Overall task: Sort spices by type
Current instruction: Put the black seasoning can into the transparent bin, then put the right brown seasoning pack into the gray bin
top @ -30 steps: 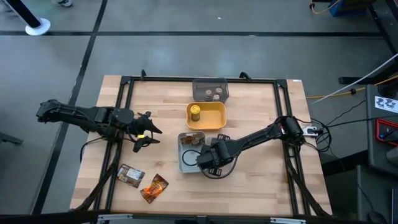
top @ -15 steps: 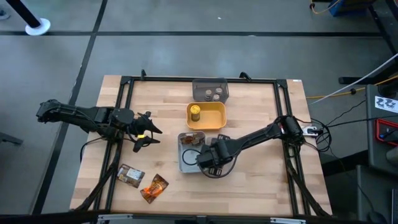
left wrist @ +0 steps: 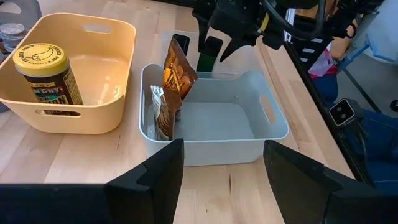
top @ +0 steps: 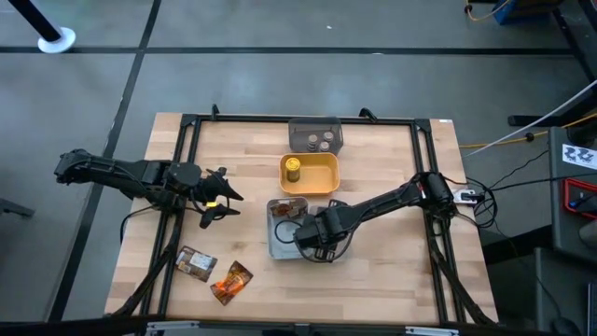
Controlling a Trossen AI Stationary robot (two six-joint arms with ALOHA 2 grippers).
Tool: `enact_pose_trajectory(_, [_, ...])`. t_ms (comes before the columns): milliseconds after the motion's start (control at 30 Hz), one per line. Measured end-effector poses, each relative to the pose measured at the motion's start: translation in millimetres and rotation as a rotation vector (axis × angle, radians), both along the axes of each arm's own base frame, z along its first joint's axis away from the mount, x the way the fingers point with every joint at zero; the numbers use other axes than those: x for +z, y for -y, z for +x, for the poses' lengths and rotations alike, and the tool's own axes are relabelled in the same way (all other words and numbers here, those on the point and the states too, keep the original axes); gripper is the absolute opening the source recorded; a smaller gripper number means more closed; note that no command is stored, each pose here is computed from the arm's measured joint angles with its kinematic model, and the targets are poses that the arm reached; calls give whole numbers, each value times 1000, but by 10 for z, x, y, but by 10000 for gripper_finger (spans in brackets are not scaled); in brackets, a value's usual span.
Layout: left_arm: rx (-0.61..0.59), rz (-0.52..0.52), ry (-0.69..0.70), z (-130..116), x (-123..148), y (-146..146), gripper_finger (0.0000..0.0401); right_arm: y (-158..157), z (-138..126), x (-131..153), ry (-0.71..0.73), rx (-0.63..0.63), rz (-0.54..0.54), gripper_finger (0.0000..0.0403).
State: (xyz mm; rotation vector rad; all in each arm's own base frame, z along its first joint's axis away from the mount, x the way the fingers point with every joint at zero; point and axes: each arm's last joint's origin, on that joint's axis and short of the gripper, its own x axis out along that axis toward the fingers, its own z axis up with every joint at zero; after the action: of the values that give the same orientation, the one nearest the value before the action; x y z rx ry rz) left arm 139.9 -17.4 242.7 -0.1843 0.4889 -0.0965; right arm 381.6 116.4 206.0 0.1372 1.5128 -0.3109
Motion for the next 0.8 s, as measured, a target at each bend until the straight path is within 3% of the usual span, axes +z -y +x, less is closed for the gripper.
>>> enact_pose_trajectory(200, [0, 0, 0, 0, 0, 0, 205, 9, -25, 108, -33, -1, -20, 205])
enact_pose_trajectory(800, [2, -3, 0, 0, 0, -1, 205, 23, -65, 814, -14, -25, -61, 205])
